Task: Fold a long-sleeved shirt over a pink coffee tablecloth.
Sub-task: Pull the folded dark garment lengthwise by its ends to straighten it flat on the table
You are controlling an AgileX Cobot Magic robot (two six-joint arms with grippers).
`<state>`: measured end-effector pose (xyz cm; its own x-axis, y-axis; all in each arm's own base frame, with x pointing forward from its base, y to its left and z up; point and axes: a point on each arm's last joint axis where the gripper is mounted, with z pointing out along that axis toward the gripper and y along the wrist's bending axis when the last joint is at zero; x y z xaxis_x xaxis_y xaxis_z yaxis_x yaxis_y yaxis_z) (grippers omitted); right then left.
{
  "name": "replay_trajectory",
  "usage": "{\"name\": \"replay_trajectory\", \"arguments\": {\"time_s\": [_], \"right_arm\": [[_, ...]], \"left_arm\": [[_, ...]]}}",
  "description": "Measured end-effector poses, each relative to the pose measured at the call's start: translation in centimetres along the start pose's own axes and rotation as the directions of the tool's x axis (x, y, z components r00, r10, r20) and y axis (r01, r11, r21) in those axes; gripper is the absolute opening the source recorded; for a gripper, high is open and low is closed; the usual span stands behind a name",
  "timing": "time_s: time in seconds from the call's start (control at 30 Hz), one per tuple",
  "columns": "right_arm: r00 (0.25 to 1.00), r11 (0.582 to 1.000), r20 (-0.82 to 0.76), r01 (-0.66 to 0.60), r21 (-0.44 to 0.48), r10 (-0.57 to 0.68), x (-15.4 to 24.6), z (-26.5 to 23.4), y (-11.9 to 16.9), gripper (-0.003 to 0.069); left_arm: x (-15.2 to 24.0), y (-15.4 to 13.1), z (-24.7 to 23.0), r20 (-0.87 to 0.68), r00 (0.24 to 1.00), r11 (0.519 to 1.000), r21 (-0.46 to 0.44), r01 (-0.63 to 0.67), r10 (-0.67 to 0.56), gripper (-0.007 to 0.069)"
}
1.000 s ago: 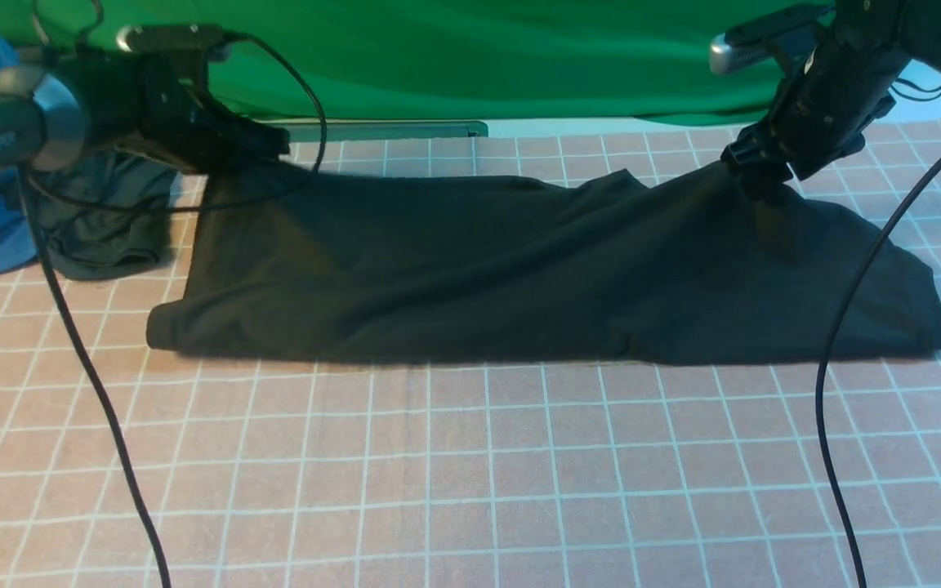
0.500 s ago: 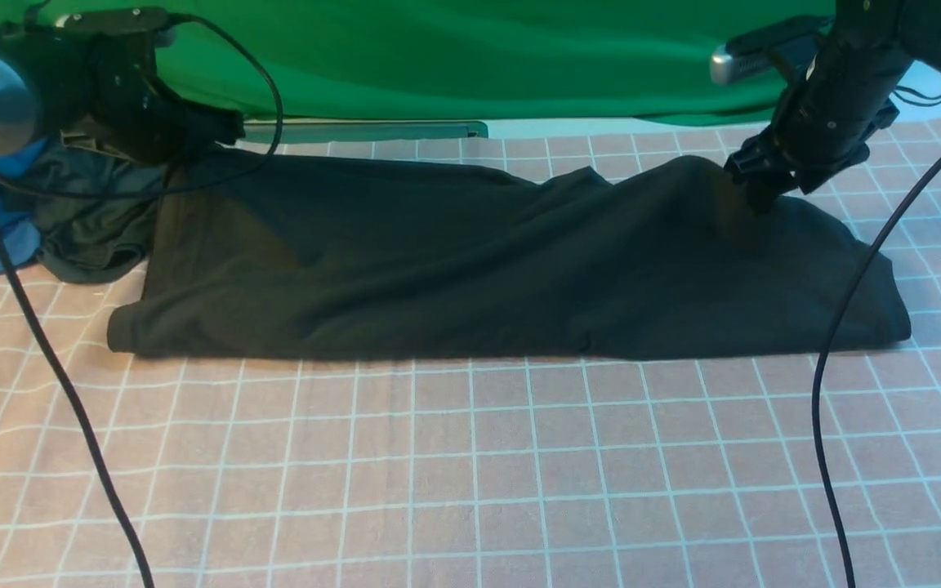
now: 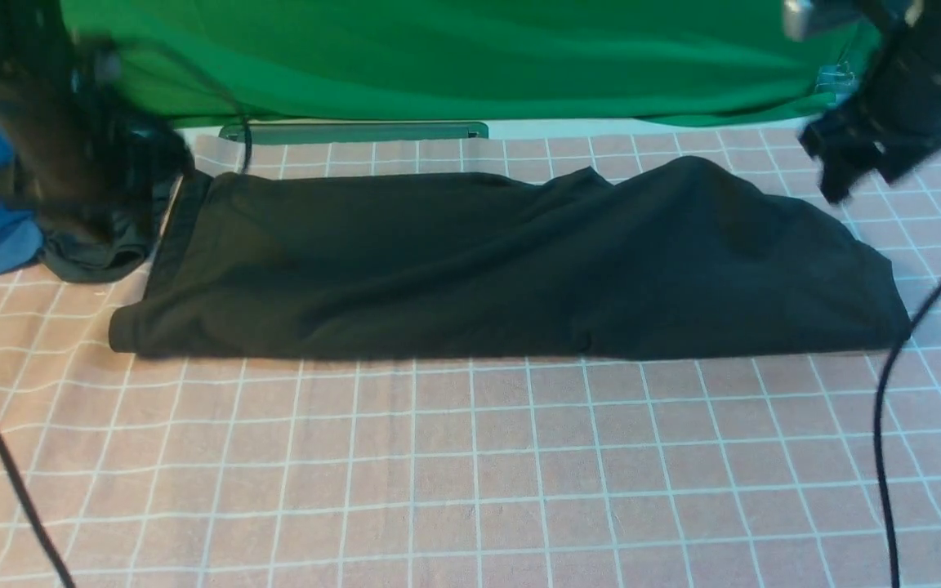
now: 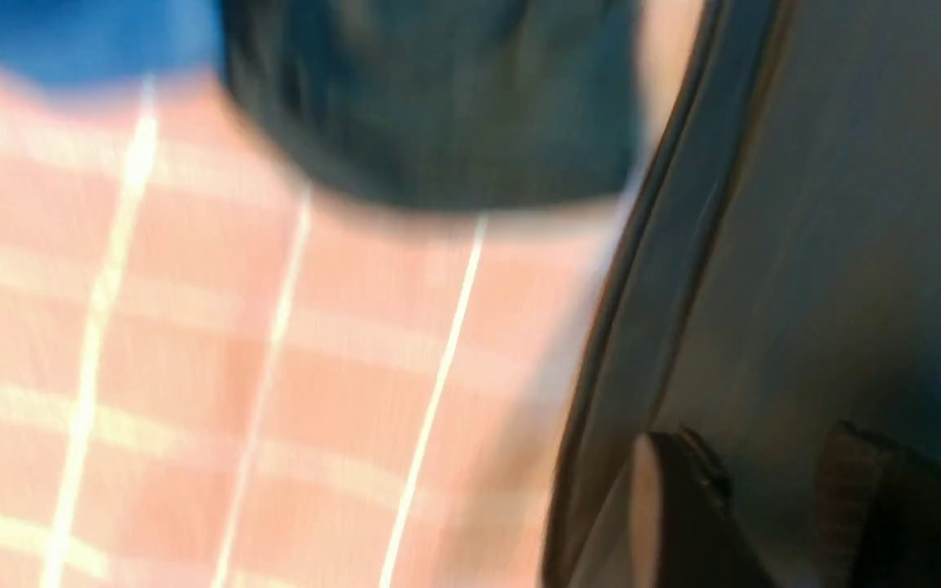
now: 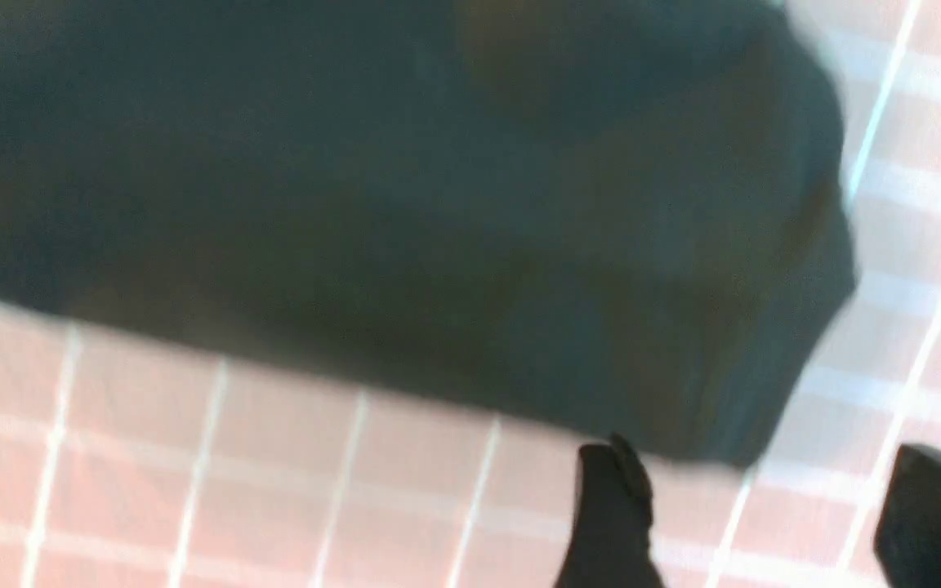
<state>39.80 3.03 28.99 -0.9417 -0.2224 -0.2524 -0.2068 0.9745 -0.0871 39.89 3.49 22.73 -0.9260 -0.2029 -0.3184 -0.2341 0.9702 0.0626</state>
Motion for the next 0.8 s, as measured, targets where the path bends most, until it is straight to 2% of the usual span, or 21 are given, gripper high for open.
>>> {"name": "replay_trajectory", "arguments": {"time_s": [0.17,0.3,0.67,0.8], "right_arm": [[0.993,0.997,-0.088,-0.072,0.004,0.072,3.2,2.2,-2.2,0.0463],[0.989,0.995,-0.109,-0.104,0.010,0.105,3.9,2.7,-3.3,0.0463],[0.992,0.996,-0.091,-0.092,0.006,0.092,3.8,2.7,-3.4,0.0463],[0.992,0.996,-0.090,-0.093,0.003,0.093,3.8,2.7,-3.4,0.0463]], "left_arm": [[2.9,0.2,2.3,-0.067,0.996,0.998,-0.016,0.054,-0.055,0.0140],[2.9,0.7,2.4,-0.036,0.994,0.994,-0.016,0.106,-0.107,0.0162],[2.5,1.5,2.6,-0.007,0.990,0.990,-0.007,0.142,-0.142,0.0559],[2.8,1.3,4.0,-0.053,0.986,0.988,0.000,0.157,-0.156,0.0591]]}}
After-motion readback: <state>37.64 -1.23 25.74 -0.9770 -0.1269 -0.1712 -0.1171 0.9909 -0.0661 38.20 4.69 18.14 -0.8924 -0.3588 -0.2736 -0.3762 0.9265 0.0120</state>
